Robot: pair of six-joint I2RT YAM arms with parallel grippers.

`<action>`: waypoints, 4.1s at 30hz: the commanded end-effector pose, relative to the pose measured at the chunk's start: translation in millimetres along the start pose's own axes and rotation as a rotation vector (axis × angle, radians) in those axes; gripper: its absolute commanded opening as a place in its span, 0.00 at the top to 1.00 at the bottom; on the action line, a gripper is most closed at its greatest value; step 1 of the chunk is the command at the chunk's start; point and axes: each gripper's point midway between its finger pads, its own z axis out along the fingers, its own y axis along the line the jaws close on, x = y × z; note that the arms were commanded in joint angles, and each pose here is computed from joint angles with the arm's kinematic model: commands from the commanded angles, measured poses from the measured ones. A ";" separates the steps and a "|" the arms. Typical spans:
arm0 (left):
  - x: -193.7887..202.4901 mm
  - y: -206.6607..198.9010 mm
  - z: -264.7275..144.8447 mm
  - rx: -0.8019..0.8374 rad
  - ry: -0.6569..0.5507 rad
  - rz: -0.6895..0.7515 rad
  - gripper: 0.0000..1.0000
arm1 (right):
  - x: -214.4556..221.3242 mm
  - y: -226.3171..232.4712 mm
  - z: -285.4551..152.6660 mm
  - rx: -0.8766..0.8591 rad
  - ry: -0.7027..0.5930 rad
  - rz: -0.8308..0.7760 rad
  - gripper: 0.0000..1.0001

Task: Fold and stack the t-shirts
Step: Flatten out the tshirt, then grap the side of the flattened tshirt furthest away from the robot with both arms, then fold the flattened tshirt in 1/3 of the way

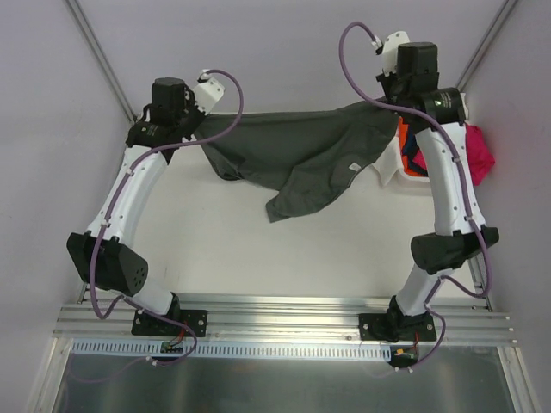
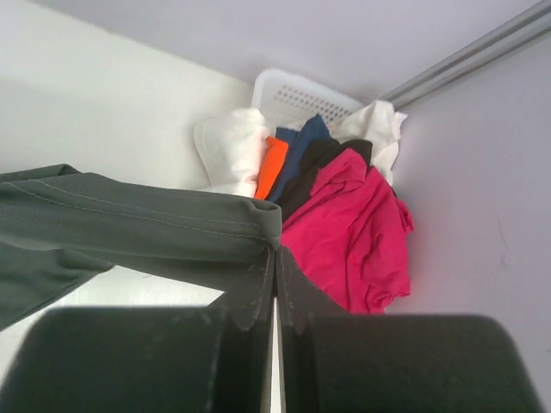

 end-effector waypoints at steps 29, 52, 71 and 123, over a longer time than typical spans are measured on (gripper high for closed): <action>-9.4 -1.3 -225.3 0.031 -0.176 0.013 1.00 | -13.1 -33.8 -245.9 -0.193 -0.578 0.304 0.99; 100.2 -58.6 130.1 0.428 0.194 -0.087 1.00 | 32.0 156.8 159.1 -0.392 0.047 0.025 0.99; 96.9 -24.7 215.1 0.266 0.179 -0.062 1.00 | 44.3 145.7 231.6 -0.241 0.010 0.098 0.99; 169.7 -58.3 91.8 0.348 0.321 -0.161 1.00 | 110.3 230.2 54.9 -0.610 0.195 -0.058 1.00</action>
